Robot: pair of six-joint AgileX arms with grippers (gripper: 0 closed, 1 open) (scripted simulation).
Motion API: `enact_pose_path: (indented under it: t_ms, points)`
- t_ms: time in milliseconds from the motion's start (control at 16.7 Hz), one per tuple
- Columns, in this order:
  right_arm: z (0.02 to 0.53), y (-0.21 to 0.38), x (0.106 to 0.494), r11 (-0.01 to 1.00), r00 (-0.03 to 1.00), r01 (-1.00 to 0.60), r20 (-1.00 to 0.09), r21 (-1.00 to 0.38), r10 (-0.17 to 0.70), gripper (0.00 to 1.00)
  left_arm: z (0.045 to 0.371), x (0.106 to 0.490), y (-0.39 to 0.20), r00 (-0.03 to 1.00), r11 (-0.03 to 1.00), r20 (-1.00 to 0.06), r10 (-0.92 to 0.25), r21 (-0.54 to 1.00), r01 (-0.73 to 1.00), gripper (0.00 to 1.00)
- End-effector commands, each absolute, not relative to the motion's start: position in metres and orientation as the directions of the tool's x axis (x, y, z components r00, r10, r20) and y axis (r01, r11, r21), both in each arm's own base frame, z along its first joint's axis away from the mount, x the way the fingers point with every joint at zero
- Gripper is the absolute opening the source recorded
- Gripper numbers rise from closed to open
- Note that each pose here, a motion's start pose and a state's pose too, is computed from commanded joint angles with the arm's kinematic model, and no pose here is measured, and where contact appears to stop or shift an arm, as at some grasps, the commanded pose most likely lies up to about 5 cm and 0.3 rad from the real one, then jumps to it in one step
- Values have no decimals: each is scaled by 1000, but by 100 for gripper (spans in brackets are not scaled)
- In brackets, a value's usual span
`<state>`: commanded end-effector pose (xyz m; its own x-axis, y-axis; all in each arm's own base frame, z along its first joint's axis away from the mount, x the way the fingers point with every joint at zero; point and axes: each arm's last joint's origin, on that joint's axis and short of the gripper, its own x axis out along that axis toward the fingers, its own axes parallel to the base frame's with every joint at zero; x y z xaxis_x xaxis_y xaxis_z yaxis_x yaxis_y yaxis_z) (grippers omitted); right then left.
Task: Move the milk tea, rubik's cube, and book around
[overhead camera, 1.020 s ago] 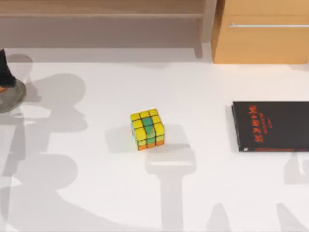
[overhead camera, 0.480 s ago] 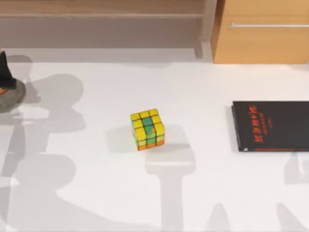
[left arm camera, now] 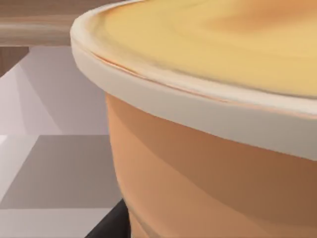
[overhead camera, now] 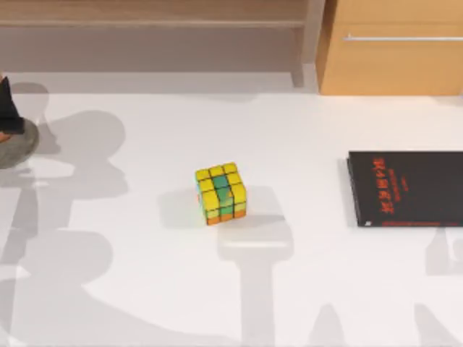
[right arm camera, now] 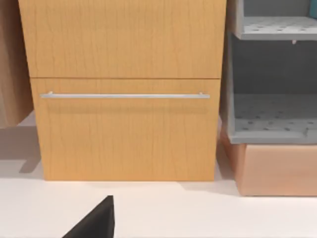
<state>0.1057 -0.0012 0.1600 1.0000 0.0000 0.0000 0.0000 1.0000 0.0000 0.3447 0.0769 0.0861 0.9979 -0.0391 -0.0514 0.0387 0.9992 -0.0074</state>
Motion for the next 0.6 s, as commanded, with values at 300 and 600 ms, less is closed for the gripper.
enact_pose_path:
  t_ms: [300, 600]
  points:
    - [160, -1, 106, 1000, 1000, 0, 0, 0, 0, 100, 86, 345, 77, 998, 999, -51, -39, -7, 39, 100]
    - [160, -1, 106, 1000, 1000, 0, 0, 0, 0, 100, 86, 345, 77, 998, 999, -51, -40, -7, 40, 100]
